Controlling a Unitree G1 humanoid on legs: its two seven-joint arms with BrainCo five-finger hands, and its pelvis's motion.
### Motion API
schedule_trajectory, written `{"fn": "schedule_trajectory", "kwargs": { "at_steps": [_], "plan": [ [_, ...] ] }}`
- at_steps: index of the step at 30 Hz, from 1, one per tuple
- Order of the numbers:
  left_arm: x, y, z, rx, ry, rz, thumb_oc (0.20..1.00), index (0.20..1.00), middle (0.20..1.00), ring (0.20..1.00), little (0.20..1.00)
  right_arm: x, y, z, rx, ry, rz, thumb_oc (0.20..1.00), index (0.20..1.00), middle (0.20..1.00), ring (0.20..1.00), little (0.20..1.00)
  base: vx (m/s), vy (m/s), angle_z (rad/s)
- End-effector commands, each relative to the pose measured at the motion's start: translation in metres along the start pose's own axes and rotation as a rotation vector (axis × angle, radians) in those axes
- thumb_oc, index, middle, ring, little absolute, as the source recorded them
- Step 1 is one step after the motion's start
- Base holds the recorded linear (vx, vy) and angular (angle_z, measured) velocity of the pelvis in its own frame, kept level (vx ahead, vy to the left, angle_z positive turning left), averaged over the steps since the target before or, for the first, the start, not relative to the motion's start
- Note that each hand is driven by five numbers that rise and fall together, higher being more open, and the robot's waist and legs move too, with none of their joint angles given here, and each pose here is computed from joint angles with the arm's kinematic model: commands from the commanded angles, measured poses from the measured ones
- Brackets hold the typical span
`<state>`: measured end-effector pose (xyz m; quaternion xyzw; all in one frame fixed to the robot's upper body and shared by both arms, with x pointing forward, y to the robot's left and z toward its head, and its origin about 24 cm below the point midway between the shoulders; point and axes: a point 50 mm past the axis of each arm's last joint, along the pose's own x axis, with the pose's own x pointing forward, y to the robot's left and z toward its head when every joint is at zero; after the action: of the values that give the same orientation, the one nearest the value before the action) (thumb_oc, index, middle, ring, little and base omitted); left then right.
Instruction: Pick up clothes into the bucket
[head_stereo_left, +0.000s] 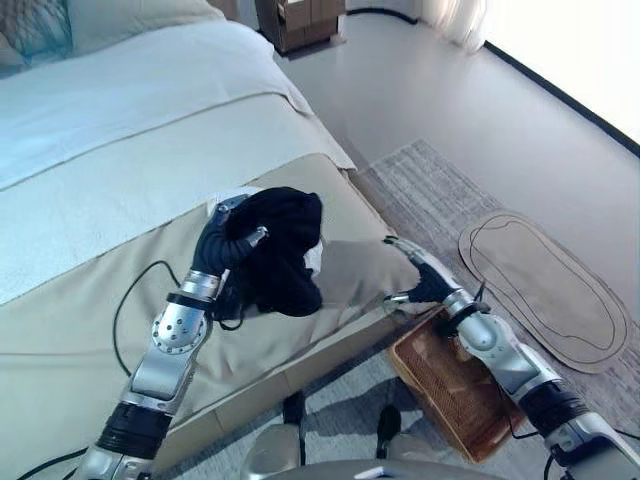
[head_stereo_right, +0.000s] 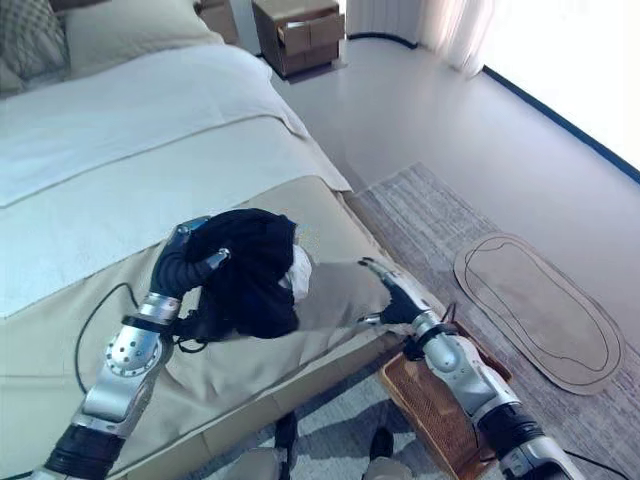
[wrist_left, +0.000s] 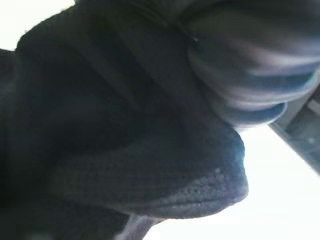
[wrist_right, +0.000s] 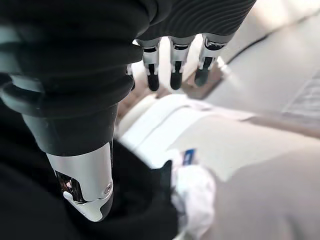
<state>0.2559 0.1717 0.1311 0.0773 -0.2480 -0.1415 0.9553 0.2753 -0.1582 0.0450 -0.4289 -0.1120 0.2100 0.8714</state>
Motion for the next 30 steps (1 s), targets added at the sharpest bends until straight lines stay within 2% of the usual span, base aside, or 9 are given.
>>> {"fn": "schedule_trajectory", "kwargs": {
  "at_steps": [1,7,15,24,25,26,30],
  "plan": [
    [0.023,-0.007,0.025,-0.098,-0.151,-0.065,0.200,0.200,0.200,0.200,0.200,0.021,-0.001,0.042,0.038,-0.195,0.001,1.000,1.000,1.000,1.000,1.000,0.07,-0.047,-0.04],
    [0.031,-0.031,0.029,-0.226,-0.158,-0.177,0.200,0.200,0.200,0.200,0.200,0.031,0.013,0.080,0.155,-0.342,0.104,1.000,1.000,1.000,1.000,1.000,0.04,-0.026,-0.02],
    [0.033,-0.048,0.035,-0.375,-0.167,-0.202,0.200,0.200,0.200,0.200,0.200,0.038,0.024,0.096,0.312,-0.352,0.066,1.000,1.000,1.000,1.000,1.000,0.00,0.000,0.00],
    [0.034,-0.058,0.037,-0.424,-0.165,-0.204,0.200,0.200,0.200,0.200,0.200,0.039,0.030,0.112,0.559,-0.382,0.105,1.000,1.000,1.000,1.000,1.000,0.01,-0.001,0.00],
    [0.034,-0.058,0.037,-0.424,-0.165,-0.204,0.200,0.200,0.200,0.200,0.200,0.039,0.030,0.111,0.559,-0.382,0.105,0.871,0.871,0.871,0.871,0.871,0.00,0.000,0.00],
    [0.034,-0.061,0.036,-0.427,-0.161,-0.211,0.200,0.200,0.200,0.200,0.200,0.041,0.033,0.113,0.584,-0.382,0.127,0.200,0.200,0.200,0.200,0.200,0.00,0.000,0.00],
    [0.034,-0.062,0.035,-0.446,-0.154,-0.217,0.200,0.200,0.200,0.200,0.200,0.041,0.035,0.114,0.579,-0.385,0.154,0.200,0.200,0.200,0.200,0.200,0.00,0.000,0.00]
  ]
}}
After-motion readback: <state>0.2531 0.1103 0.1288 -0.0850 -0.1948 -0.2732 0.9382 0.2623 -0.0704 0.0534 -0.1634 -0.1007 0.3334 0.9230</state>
